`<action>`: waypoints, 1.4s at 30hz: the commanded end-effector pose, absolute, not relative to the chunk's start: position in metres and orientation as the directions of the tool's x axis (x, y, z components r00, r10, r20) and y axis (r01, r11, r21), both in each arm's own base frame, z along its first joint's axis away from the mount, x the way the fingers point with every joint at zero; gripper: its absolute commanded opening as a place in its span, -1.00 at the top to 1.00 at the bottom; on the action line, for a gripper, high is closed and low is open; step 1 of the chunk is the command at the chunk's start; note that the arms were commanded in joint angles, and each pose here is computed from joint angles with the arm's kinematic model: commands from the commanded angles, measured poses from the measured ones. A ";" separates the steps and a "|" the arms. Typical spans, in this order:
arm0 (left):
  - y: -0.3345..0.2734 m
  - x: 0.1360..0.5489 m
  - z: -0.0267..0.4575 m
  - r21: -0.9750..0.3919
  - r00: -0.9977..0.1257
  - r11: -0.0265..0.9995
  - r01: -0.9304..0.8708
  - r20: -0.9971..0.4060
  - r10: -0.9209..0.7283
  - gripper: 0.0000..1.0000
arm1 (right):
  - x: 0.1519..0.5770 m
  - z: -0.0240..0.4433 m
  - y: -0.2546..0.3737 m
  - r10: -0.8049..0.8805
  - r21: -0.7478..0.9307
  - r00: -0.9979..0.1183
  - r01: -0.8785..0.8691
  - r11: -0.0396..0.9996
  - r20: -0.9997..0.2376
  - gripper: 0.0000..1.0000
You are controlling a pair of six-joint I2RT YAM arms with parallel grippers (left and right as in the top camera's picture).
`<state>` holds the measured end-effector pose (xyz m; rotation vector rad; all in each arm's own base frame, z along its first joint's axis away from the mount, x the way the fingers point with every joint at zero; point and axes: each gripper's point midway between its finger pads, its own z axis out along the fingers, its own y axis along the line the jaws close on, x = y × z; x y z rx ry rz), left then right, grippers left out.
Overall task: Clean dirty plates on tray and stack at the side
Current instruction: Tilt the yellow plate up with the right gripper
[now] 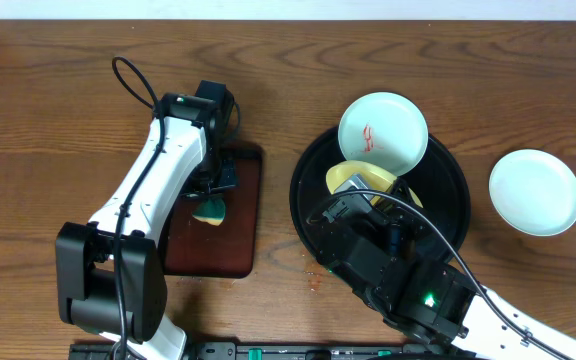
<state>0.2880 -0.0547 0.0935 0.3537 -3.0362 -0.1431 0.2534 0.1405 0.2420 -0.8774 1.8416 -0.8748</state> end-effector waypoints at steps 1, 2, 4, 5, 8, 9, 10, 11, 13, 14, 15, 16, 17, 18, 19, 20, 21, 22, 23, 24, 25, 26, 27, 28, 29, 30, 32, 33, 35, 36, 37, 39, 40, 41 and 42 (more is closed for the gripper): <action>-0.052 0.287 0.093 0.108 -0.970 0.969 -0.224 0.072 -0.232 0.83 | 0.253 0.255 0.140 -0.832 -0.842 -0.344 -0.173 0.511 -0.435 0.98; -0.052 0.287 0.093 0.108 -0.970 0.969 -0.224 0.072 -0.232 0.84 | 0.253 0.255 0.140 -0.832 -0.842 -0.344 -0.173 0.511 -0.435 0.98; -0.052 0.287 0.093 0.108 -0.970 0.969 -0.224 0.072 -0.232 0.84 | 0.253 0.255 0.140 -0.832 -0.842 -0.344 -0.173 0.511 -0.435 0.98; -0.052 0.287 0.093 0.108 -0.970 0.969 -0.224 0.072 -0.232 0.84 | 0.253 0.255 0.140 -0.832 -0.842 -0.344 -0.173 0.511 -0.435 0.98; -0.052 0.287 0.093 0.108 -0.970 0.969 -0.224 0.072 -0.232 0.84 | 0.253 0.255 0.140 -0.832 -0.842 -0.344 -0.173 0.511 -0.435 0.98; -0.052 0.287 0.093 0.108 -0.970 0.969 -0.224 0.072 -0.232 0.83 | 0.253 0.255 0.140 -0.832 -0.842 -0.344 -0.173 0.511 -0.435 0.98; -0.052 0.287 0.093 0.108 -0.970 0.969 -0.224 0.072 -0.232 0.83 | 0.253 0.255 0.140 -0.832 -0.842 -0.344 -0.173 0.511 -0.435 0.98; -0.052 0.287 0.093 0.108 -0.970 0.969 -0.224 0.072 -0.232 0.84 | 0.253 0.255 0.140 -0.832 -0.842 -0.344 -0.173 0.511 -0.434 0.98; -0.052 0.287 0.093 0.108 -0.970 0.969 -0.224 0.072 -0.232 0.83 | 0.253 0.255 0.140 -0.832 -0.842 -0.344 -0.173 0.511 -0.434 0.98; -0.052 0.287 0.093 0.108 -0.970 0.969 -0.224 0.072 -0.232 0.84 | 0.253 0.255 0.140 -0.832 -0.842 -0.344 -0.173 0.511 -0.434 0.98; -0.052 0.287 0.093 0.108 -0.970 0.969 -0.224 0.072 -0.232 0.85 | 0.253 0.255 0.140 -0.832 -0.842 -0.344 -0.173 0.511 -0.434 0.98; -0.052 0.287 0.093 0.108 -0.970 0.969 -0.224 0.072 -0.232 0.84 | 0.253 0.255 0.140 -0.832 -0.842 -0.344 -0.173 0.511 -0.434 0.98; -0.052 0.287 0.093 0.108 -0.970 0.969 -0.224 0.072 -0.232 0.84 | 0.253 0.255 0.140 -0.832 -0.842 -0.344 -0.173 0.511 -0.434 0.98; -0.052 0.287 0.093 0.108 -0.970 0.969 -0.224 0.072 -0.232 0.84 | 0.253 0.255 0.140 -0.832 -0.842 -0.344 -0.173 0.511 -0.434 0.98; -0.052 0.287 0.093 0.108 -0.970 0.969 -0.224 0.072 -0.232 0.83 | 0.253 0.255 0.140 -0.832 -0.842 -0.344 -0.173 0.511 -0.434 0.98; -0.052 0.287 0.093 0.108 -0.970 0.969 -0.224 0.072 -0.232 0.84 | 0.253 0.255 0.140 -0.832 -0.842 -0.344 -0.173 0.511 -0.434 0.98; -0.052 0.287 0.093 0.108 -0.970 0.969 -0.224 0.072 -0.232 0.84 | 0.253 0.255 0.140 -0.832 -0.842 -0.344 -0.173 0.511 -0.434 0.98; -0.052 0.287 0.093 0.108 -0.970 0.969 -0.224 0.072 -0.232 0.83 | 0.253 0.255 0.140 -0.832 -0.842 -0.344 -0.173 0.511 -0.434 0.98; -0.052 0.287 0.093 0.108 -0.970 0.969 -0.224 0.072 -0.232 0.84 | 0.253 0.255 0.140 -0.832 -0.842 -0.344 -0.173 0.511 -0.434 0.98; -0.052 0.287 0.093 0.108 -0.970 0.969 -0.224 0.072 -0.232 0.83 | 0.253 0.256 0.140 -0.832 -0.842 -0.344 -0.173 0.511 -0.434 0.98; -0.052 0.287 0.093 0.108 -0.970 0.969 -0.224 0.072 -0.232 0.83 | 0.253 0.256 0.140 -0.832 -0.842 -0.344 -0.173 0.511 -0.434 0.98; -0.052 0.287 0.093 0.108 -0.970 0.969 -0.224 0.072 -0.232 0.84 | 0.253 0.255 0.140 -0.832 -0.842 -0.344 -0.173 0.511 -0.434 0.98; -0.052 0.287 0.093 0.108 -0.970 0.969 -0.224 0.072 -0.232 0.84 | 0.253 0.256 0.140 -0.832 -0.842 -0.344 -0.173 0.511 -0.434 0.98; -0.052 0.287 0.093 0.108 -0.970 0.969 -0.224 0.072 -0.232 0.83 | 0.253 0.256 0.140 -0.832 -0.842 -0.344 -0.173 0.511 -0.434 0.98; -0.052 0.287 0.093 0.108 -0.970 0.969 -0.224 0.072 -0.232 0.84 | 0.253 0.255 0.140 -0.832 -0.842 -0.344 -0.173 0.511 -0.434 0.98; -0.052 0.287 0.093 0.108 -0.970 0.969 -0.224 0.072 -0.232 0.84 | 0.253 0.256 0.140 -0.832 -0.843 -0.345 -0.171 0.511 -0.434 0.98; -0.052 0.287 0.093 0.108 -0.970 0.969 -0.224 0.072 -0.232 0.84 | 0.253 0.257 0.138 -0.831 -0.847 -0.348 -0.159 0.508 -0.433 0.98; -0.052 0.287 0.093 0.108 -0.970 0.969 -0.224 0.072 -0.232 0.83 | 0.253 0.258 0.137 -0.831 -0.849 -0.349 -0.151 0.506 -0.433 0.98; -0.052 0.287 0.093 0.108 -0.970 0.969 -0.224 0.072 -0.232 0.84 | 0.254 0.260 0.136 -0.831 -0.852 -0.351 -0.143 0.504 -0.432 0.98; -0.052 0.287 0.093 0.108 -0.970 0.969 -0.224 0.072 -0.232 0.84 | 0.254 0.260 0.136 -0.830 -0.852 -0.351 -0.143 0.504 -0.433 0.98; -0.052 0.287 0.093 0.108 -0.970 0.969 -0.224 0.072 -0.232 0.83 | 0.254 0.260 0.136 -0.830 -0.852 -0.351 -0.143 0.504 -0.433 0.98; -0.052 0.287 0.093 0.108 -0.970 0.969 -0.224 0.072 -0.232 0.83 | 0.254 0.260 0.136 -0.830 -0.852 -0.351 -0.143 0.504 -0.433 0.98; -0.052 0.287 0.093 0.108 -0.970 0.969 -0.224 0.072 -0.232 0.84 | 0.254 0.260 0.136 -0.830 -0.852 -0.351 -0.143 0.504 -0.433 0.98; -0.052 0.287 0.093 0.108 -0.970 0.969 -0.224 0.072 -0.232 0.83 | 0.254 0.260 0.136 -0.830 -0.852 -0.351 -0.143 0.504 -0.433 0.98; -0.052 0.287 0.093 0.108 -0.970 0.969 -0.224 0.072 -0.232 0.84 | 0.254 0.260 0.136 -0.830 -0.852 -0.351 -0.143 0.504 -0.433 0.98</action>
